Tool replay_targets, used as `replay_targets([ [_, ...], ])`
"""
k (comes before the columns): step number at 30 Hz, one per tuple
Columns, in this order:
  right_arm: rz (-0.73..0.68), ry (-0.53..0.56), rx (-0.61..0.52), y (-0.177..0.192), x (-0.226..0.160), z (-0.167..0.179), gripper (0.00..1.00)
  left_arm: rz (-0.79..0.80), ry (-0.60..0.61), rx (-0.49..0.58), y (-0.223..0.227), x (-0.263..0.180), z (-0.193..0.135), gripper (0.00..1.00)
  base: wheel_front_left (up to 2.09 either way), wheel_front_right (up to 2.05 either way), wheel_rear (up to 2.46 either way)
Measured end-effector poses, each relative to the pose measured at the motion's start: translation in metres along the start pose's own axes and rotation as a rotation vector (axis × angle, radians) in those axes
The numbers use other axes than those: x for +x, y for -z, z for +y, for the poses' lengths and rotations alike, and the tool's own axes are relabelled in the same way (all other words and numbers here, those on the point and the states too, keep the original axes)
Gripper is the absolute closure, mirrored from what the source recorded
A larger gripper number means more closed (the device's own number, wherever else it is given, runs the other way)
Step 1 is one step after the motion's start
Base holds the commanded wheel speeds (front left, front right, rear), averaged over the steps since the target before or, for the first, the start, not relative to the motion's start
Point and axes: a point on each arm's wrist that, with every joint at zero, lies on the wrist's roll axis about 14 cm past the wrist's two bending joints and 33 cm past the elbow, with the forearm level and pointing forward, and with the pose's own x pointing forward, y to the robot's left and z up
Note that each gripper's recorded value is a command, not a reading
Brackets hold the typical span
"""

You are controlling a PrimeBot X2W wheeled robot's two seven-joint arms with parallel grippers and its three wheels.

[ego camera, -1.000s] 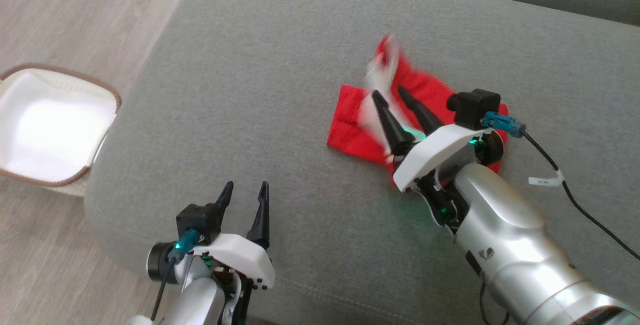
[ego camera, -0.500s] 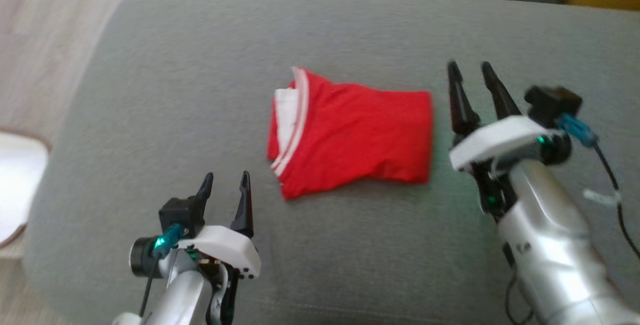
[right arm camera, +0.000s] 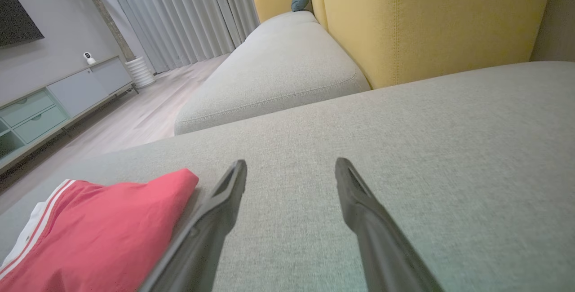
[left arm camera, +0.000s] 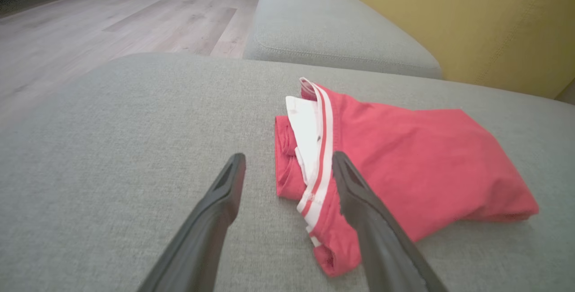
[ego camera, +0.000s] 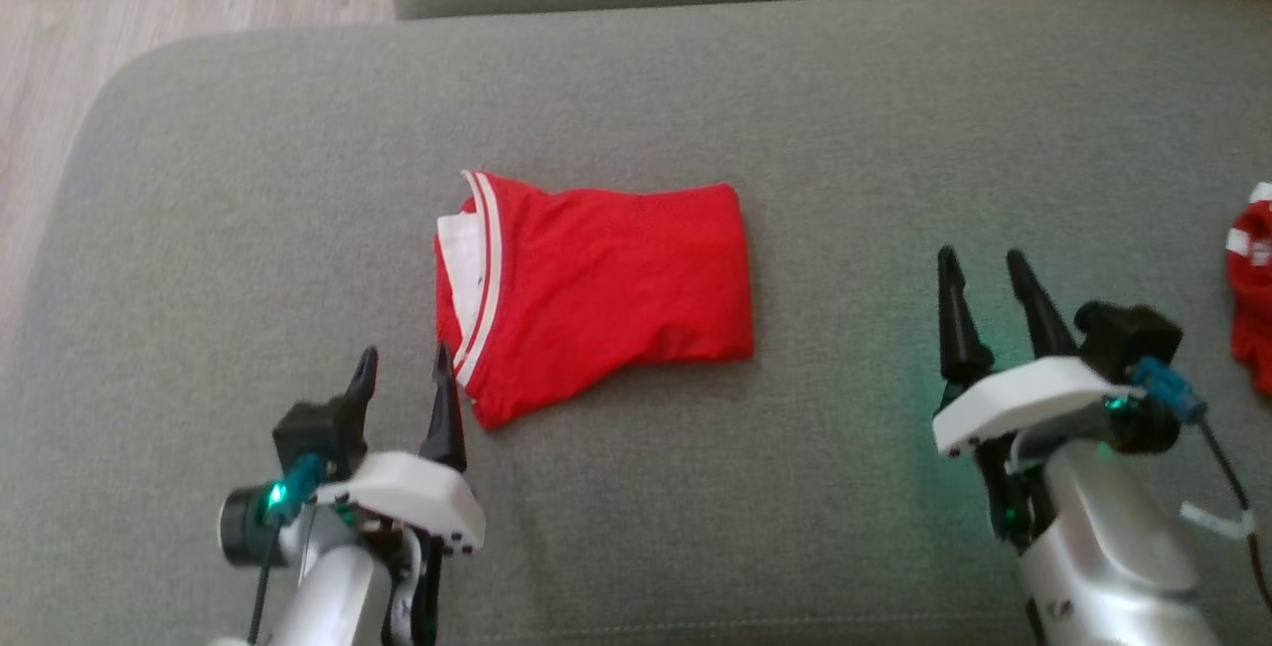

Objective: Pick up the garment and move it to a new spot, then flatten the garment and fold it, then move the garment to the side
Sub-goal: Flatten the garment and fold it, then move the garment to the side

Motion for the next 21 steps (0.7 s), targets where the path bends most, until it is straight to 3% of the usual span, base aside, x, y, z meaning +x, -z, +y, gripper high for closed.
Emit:
replay_targets([
  [12, 0.005, -0.002, -0.022, 0.007, -0.032, 0.001, 0.00, 0.010, -0.008, 0.022, 0.007, -0.019, 0.001, 0.00, 0.00, 0.00, 0.00],
  [21, 0.010, -0.013, -0.024, 0.009, -0.030, 0.005, 0.00, 0.006, -0.020, 0.022, 0.006, -0.019, 0.005, 0.00, 0.00, 0.00, 0.00],
])
